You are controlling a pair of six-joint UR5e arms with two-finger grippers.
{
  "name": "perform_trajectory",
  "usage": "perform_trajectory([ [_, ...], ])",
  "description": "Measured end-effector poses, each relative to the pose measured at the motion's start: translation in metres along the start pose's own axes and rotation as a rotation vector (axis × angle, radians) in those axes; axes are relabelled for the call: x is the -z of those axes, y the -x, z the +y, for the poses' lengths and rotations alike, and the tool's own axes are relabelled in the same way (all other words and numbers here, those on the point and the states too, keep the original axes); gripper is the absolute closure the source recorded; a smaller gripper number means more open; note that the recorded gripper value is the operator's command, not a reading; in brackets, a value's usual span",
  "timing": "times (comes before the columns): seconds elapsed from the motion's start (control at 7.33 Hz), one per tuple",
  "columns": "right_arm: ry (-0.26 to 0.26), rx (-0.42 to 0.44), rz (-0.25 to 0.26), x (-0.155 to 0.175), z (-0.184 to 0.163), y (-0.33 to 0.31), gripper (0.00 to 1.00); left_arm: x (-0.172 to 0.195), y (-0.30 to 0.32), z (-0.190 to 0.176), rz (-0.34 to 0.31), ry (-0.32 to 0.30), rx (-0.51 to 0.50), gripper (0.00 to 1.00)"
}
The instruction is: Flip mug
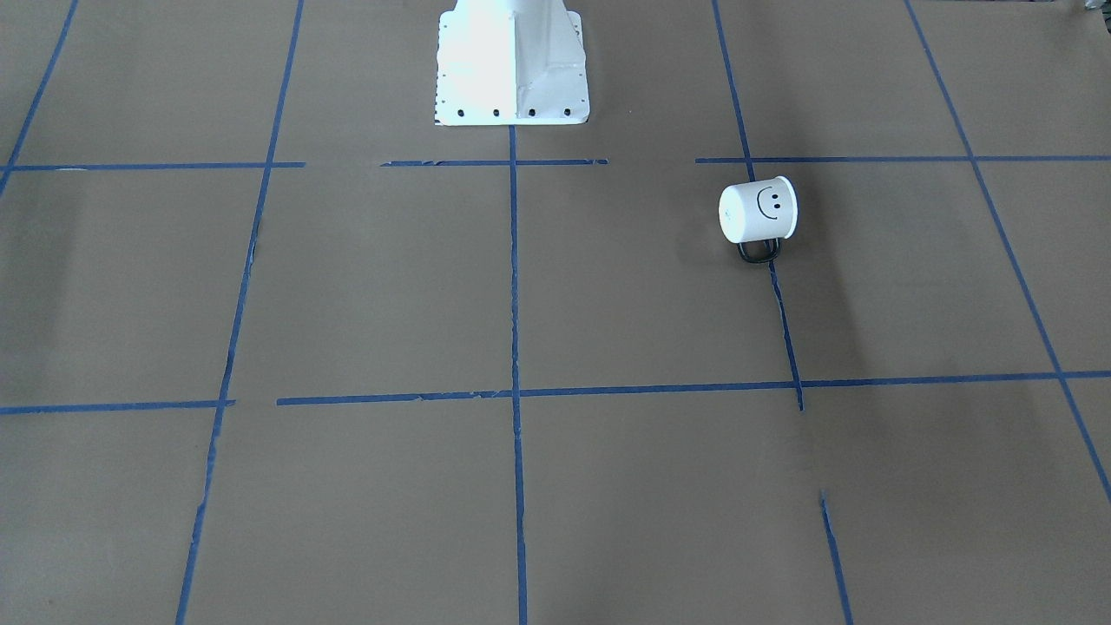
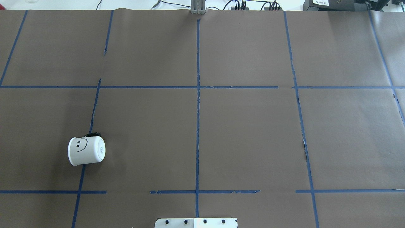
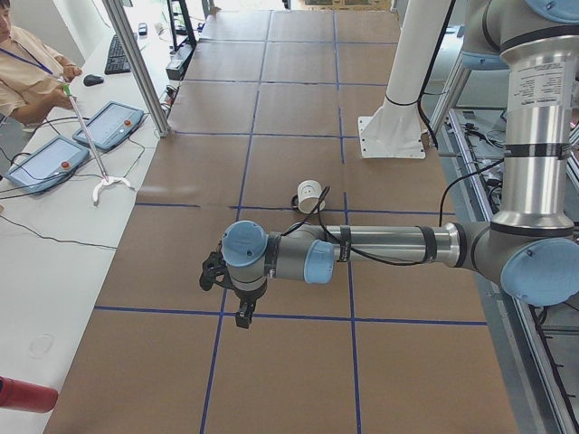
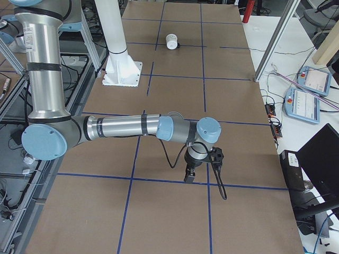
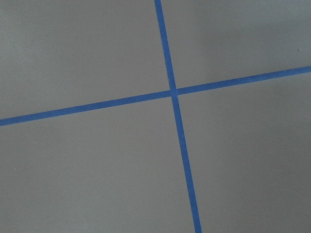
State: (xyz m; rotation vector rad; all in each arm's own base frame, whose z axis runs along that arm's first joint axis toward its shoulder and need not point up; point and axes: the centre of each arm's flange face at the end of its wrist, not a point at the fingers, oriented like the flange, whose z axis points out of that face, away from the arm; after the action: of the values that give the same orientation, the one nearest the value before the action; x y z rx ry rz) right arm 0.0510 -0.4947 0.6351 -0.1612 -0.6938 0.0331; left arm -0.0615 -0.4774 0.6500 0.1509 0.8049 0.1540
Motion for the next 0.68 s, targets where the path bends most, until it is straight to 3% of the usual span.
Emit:
perform_trajectory([
  [0.68,0.000,0.000,0.000,0.000,0.000,0.000,0.00,-0.004,0.002,-0.012,-0.001,-0.120,-0.109,0.00],
])
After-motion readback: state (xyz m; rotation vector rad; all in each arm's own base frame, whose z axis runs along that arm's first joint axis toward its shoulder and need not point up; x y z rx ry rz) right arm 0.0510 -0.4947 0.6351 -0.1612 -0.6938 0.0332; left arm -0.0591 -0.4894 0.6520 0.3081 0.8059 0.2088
